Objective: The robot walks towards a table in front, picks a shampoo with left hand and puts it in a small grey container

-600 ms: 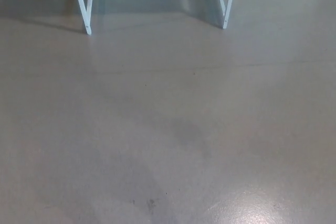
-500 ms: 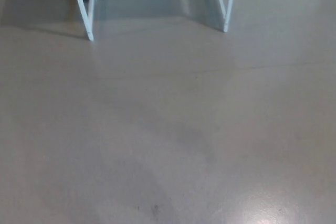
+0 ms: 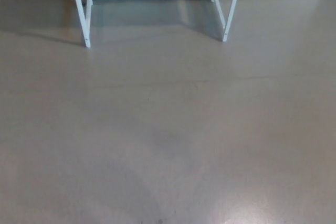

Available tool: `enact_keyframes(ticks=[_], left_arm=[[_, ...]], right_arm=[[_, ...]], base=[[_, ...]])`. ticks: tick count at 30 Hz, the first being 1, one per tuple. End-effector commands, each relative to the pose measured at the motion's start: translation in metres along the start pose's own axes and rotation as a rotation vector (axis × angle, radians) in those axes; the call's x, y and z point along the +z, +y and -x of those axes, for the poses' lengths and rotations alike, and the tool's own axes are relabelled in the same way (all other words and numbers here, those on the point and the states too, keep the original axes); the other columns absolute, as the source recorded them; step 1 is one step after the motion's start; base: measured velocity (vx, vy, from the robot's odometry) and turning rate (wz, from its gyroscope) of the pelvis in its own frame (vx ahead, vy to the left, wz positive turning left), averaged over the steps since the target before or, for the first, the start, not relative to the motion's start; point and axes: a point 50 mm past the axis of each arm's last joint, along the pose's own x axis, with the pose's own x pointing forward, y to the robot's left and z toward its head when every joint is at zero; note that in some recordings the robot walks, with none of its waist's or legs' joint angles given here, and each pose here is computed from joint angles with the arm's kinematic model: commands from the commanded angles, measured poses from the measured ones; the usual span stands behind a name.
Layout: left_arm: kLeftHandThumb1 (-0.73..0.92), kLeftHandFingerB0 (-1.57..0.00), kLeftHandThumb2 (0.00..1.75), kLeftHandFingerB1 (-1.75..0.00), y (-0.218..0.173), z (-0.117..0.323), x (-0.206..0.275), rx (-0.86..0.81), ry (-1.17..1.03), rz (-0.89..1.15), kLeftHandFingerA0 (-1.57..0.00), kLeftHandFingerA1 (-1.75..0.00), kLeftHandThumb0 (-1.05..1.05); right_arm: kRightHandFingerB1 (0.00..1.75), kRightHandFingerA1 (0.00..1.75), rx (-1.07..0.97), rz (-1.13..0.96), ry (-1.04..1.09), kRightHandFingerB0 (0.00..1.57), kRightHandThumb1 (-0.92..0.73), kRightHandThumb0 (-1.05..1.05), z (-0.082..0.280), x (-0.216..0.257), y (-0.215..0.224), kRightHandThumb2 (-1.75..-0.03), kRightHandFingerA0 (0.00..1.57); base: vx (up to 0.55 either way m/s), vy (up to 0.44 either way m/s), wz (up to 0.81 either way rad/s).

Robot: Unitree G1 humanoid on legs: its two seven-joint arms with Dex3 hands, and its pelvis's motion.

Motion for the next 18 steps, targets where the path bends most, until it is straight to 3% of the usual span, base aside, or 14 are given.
enact_keyframes(ticks=[1, 9, 18], left_arm=[[0.63, -0.41, 0.59, -0.38, -0.0001, -0.0021, 0.0059, -0.004, -0.019, 0.003, -0.58, -0.47, -0.21], [0.61, -0.43, 0.58, -0.38, 0.0037, -0.0032, 0.0102, 0.010, -0.025, -0.022, -0.61, -0.47, -0.22], [0.60, -0.43, 0.58, -0.39, 0.0038, -0.0038, 0.0117, -0.011, -0.023, -0.031, -0.58, -0.46, -0.22]], right_arm=[[0.39, 0.51, -0.031, -0.012, -0.028, 0.48, -0.67, -0.25, 0.0001, 0.0029, -0.0075, -0.60, 0.75], [0.39, 0.51, -0.030, -0.025, -0.050, 0.47, -0.68, -0.25, 0.0000, 0.0061, -0.0051, -0.60, 0.72], [0.39, 0.50, -0.020, -0.024, -0.039, 0.48, -0.68, -0.25, -0.0008, 0.0069, -0.0029, -0.60, 0.71]], base=[[0.23, 0.116, 0.05], [0.27, -0.069, 0.13], [0.42, -0.131, 0.14]])
